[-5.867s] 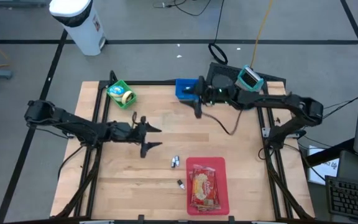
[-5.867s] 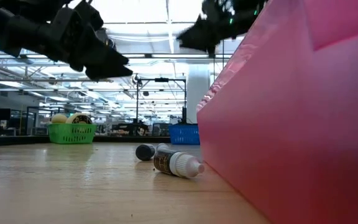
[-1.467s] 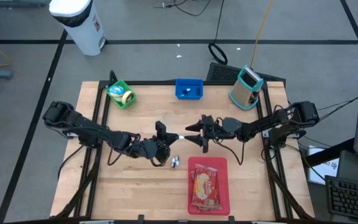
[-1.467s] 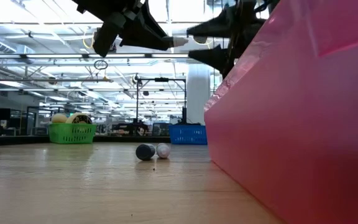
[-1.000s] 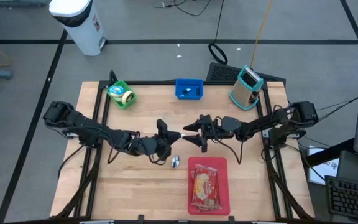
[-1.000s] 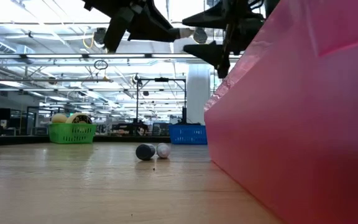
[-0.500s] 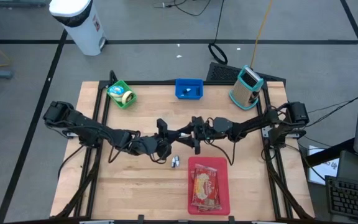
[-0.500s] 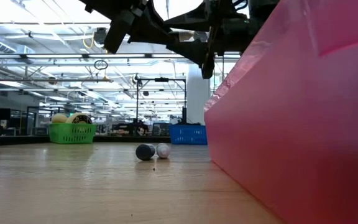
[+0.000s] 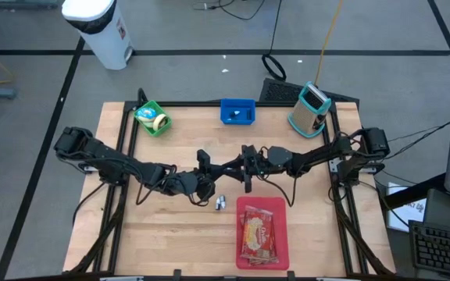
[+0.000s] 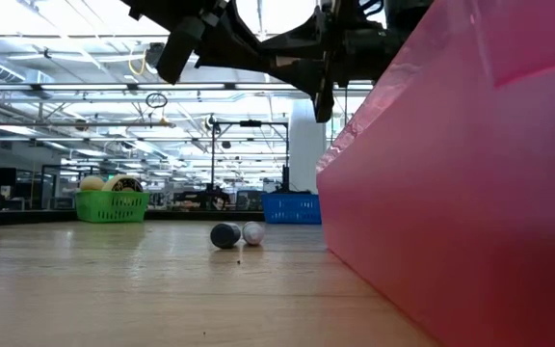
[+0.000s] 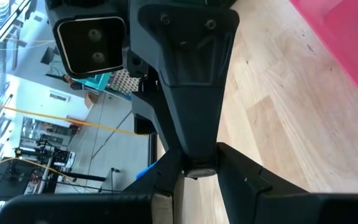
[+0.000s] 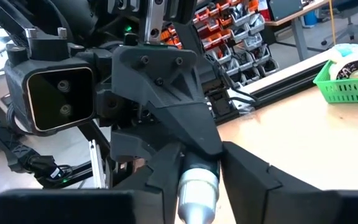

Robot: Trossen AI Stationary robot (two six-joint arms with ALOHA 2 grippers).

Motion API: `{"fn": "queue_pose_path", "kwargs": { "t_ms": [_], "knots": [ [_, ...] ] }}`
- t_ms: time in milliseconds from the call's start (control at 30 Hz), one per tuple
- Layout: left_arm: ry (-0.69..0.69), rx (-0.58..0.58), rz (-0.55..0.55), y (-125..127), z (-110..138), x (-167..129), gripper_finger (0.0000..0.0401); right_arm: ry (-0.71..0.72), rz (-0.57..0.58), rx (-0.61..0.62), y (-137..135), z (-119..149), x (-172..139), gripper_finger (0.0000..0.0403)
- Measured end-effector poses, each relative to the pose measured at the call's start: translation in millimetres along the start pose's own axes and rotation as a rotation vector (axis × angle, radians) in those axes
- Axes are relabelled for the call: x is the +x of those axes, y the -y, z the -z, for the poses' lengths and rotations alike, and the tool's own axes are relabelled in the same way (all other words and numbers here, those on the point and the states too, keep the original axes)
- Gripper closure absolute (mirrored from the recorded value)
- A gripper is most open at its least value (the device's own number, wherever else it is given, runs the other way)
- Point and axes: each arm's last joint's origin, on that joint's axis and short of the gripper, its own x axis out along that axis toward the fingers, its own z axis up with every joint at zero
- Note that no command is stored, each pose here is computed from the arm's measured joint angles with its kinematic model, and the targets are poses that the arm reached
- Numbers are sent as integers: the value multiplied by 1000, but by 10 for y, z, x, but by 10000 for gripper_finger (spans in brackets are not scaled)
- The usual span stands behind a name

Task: Pick & Place Food Item
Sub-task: Put the bottom black food coloring into the blue bin

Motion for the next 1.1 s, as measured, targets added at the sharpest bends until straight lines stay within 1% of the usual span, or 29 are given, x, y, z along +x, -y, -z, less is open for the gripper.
{"fn": "queue_pose_path", "kwargs": {
  "t_ms": [133,267,367,433,533,633,733,833,900,1000,1100],
  "knots": [
    [-3,2,-2,0,1,0,320,-2,1,0,1,2,0,316],
    [-4,1,-3,0,2,0,320,-16,8,-5,7,13,-1,325],
    [-17,-43,-37,-10,-1,2,307,-24,11,-4,7,15,1,326],
    [-32,-65,-68,-11,-11,-11,285,-24,15,-7,10,13,0,326],
    [-50,-104,-111,8,-39,-50,236,-28,15,-11,11,16,0,327],
    [-34,-170,-119,28,-78,-96,187,-34,7,-12,26,12,-1,330],
    [11,-247,-78,24,-106,-145,149,-50,21,-15,66,19,-6,331],
    [12,-330,-15,-21,-69,-203,127,-61,59,-13,152,22,-14,331],
    [-21,-376,37,-61,12,-196,121,-41,76,-10,213,-23,-22,331],
    [-115,-457,88,-106,179,-137,121,-22,113,16,355,-95,-43,331],
    [-152,-527,147,-63,378,-38,127,-42,159,48,547,-217,-35,331]
  ]
}}
